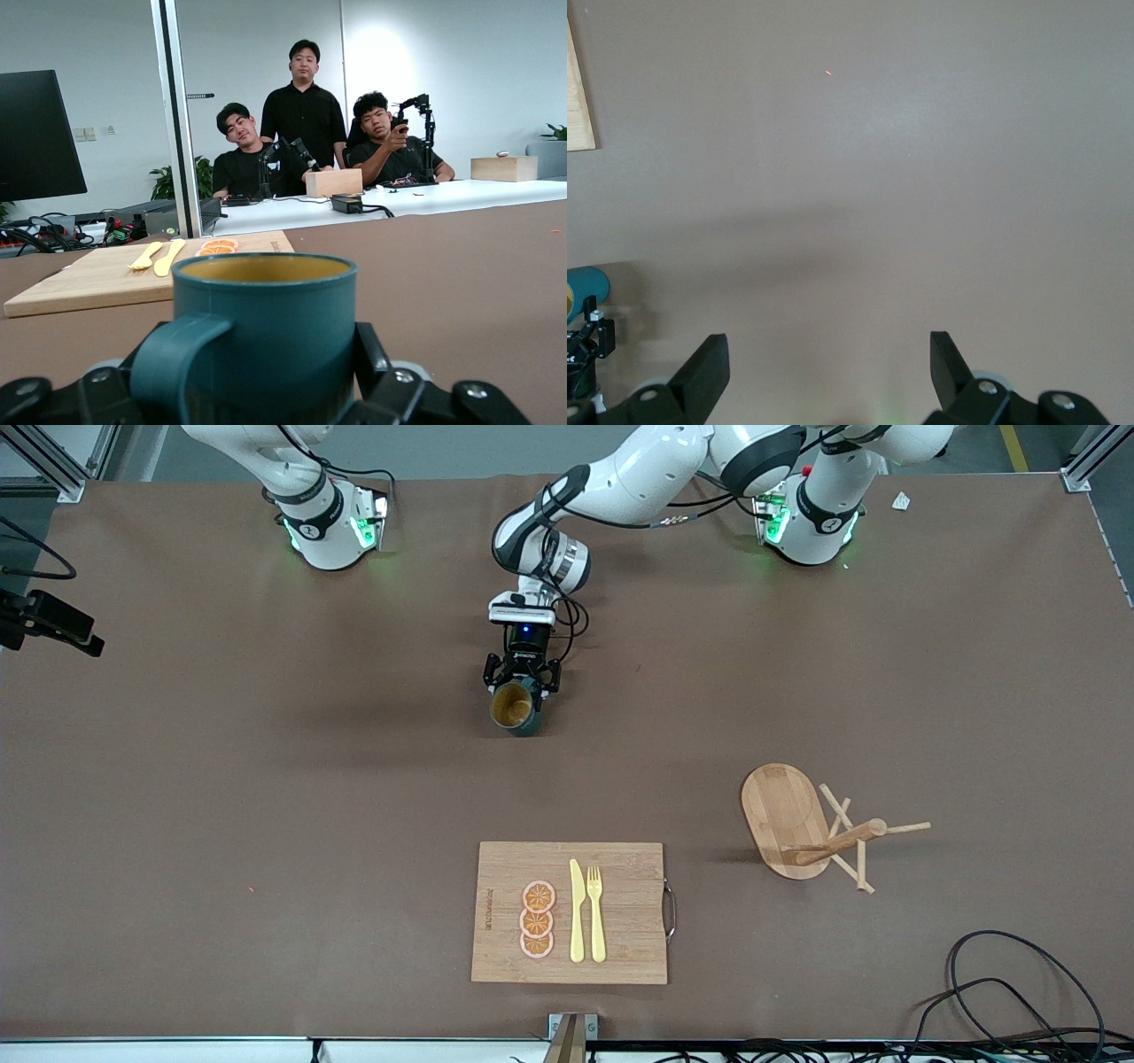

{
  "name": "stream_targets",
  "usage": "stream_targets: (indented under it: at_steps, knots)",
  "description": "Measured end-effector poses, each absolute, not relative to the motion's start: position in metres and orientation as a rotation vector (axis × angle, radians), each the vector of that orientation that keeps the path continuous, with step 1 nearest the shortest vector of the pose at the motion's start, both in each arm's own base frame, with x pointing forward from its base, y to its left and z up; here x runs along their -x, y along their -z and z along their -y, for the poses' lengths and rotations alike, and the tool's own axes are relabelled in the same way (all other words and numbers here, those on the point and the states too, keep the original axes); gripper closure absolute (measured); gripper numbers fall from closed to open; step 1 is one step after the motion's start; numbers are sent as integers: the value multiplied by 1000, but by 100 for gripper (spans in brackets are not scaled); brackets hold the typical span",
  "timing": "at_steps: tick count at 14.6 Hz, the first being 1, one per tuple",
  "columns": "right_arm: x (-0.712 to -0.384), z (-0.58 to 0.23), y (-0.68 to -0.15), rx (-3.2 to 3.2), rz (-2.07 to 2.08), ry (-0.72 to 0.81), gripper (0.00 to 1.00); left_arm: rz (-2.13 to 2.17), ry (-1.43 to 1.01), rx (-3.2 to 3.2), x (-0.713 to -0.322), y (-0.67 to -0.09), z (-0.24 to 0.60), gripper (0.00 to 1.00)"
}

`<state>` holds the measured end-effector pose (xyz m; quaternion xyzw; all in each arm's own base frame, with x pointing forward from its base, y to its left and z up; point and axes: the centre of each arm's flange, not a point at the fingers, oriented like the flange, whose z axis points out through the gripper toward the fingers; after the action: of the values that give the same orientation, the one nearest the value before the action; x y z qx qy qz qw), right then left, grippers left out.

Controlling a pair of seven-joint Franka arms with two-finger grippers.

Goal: Transfer cup from left to right arm and place
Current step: 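Lower the teal mug upright onto the table with the left gripper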

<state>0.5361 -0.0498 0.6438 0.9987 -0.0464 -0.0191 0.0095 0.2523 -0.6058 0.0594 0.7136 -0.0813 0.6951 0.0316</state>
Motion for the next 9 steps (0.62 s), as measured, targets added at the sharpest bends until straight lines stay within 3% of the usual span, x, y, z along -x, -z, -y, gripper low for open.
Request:
stream_targets:
  at_steps: [1, 2, 9]
  knots:
    - [-536, 50, -644, -3119, 145, 61, 0, 237, -2119, -2230, -248, -57, 606, 2]
    - [-536, 50, -644, -3119, 145, 61, 0, 210, -2101, -2267, -243, -56, 605, 0]
    - [-536, 50, -644, -3119, 143, 62, 0, 49, -2016, -2459, -221, -99, 627, 0]
